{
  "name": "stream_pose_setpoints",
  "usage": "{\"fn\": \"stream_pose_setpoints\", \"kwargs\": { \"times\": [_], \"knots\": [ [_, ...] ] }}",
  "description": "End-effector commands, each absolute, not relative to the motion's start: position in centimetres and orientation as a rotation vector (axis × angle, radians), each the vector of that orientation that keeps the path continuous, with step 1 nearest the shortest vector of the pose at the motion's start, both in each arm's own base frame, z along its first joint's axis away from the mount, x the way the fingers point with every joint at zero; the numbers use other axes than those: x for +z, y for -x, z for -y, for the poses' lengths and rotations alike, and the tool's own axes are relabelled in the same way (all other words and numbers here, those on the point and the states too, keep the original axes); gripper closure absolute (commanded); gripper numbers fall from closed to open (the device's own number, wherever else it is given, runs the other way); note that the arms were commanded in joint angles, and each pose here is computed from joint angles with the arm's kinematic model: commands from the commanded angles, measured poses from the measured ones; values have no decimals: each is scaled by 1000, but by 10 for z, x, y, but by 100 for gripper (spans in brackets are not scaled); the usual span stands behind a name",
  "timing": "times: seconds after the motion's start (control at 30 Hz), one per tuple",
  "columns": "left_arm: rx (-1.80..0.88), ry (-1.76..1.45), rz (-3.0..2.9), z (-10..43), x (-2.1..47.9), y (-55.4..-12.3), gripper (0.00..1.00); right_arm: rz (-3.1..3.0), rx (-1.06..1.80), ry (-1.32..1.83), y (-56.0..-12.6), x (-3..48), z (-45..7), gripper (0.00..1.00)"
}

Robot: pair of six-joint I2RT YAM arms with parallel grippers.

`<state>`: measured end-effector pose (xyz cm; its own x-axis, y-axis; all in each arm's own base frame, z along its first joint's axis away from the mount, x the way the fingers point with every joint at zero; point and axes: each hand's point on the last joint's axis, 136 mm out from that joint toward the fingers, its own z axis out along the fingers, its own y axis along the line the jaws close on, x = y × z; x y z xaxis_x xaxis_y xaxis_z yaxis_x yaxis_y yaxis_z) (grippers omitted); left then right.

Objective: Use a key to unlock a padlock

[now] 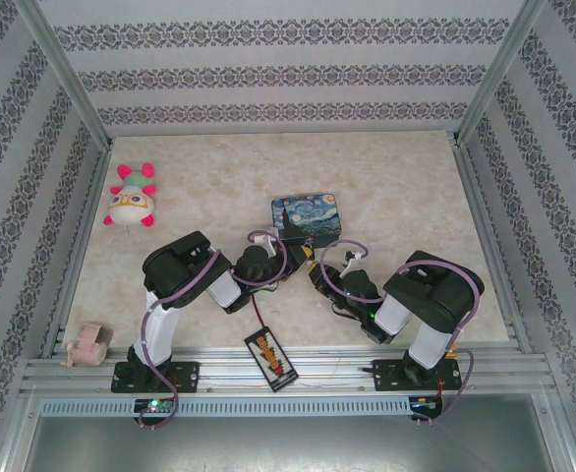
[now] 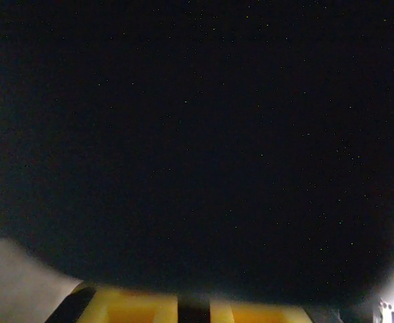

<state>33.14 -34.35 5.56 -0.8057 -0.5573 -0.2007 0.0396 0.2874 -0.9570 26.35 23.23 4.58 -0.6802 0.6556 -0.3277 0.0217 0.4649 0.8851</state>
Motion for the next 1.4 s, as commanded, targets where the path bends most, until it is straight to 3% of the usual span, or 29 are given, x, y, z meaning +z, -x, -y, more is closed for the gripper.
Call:
{"fn": "stream_pose_setpoints", "kwargs": {
  "times": [0.0, 0.23, 0.43, 0.53, 0.67, 0.77, 0.97, 1.13, 1.37],
  "knots": [
    [-1589, 427, -2070, 351, 59, -324, 89, -1975, 1248, -572, -272, 62, -233, 87],
    [-1596, 407, -2077, 352, 60, -322, 89, -1947, 1255, -568, -280, 69, -230, 100],
    [-1595, 363, -2087, 356, 63, -317, 87, -1919, 1267, -553, -290, 78, -229, 100],
    [-1589, 352, -2072, 355, 68, -319, 77, -1910, 1274, -547, -293, 81, -231, 100],
    [-1589, 343, -2042, 355, 76, -324, 53, -1914, 1265, -558, -292, 79, -229, 100],
    [-1595, 339, -2023, 355, 81, -329, 45, -1919, 1261, -562, -291, 77, -228, 100],
    [-1562, 372, -2013, 347, 78, -338, 44, -1910, 1257, -550, -289, 80, -227, 100],
    [-1486, 375, -2044, 338, 72, -339, 35, -1901, 1235, -555, -282, 82, -217, 100],
    [-1253, 270, -2220, 330, 57, -335, 40, -1921, 1142, -572, -270, 78, -195, 98]
  ]
}}
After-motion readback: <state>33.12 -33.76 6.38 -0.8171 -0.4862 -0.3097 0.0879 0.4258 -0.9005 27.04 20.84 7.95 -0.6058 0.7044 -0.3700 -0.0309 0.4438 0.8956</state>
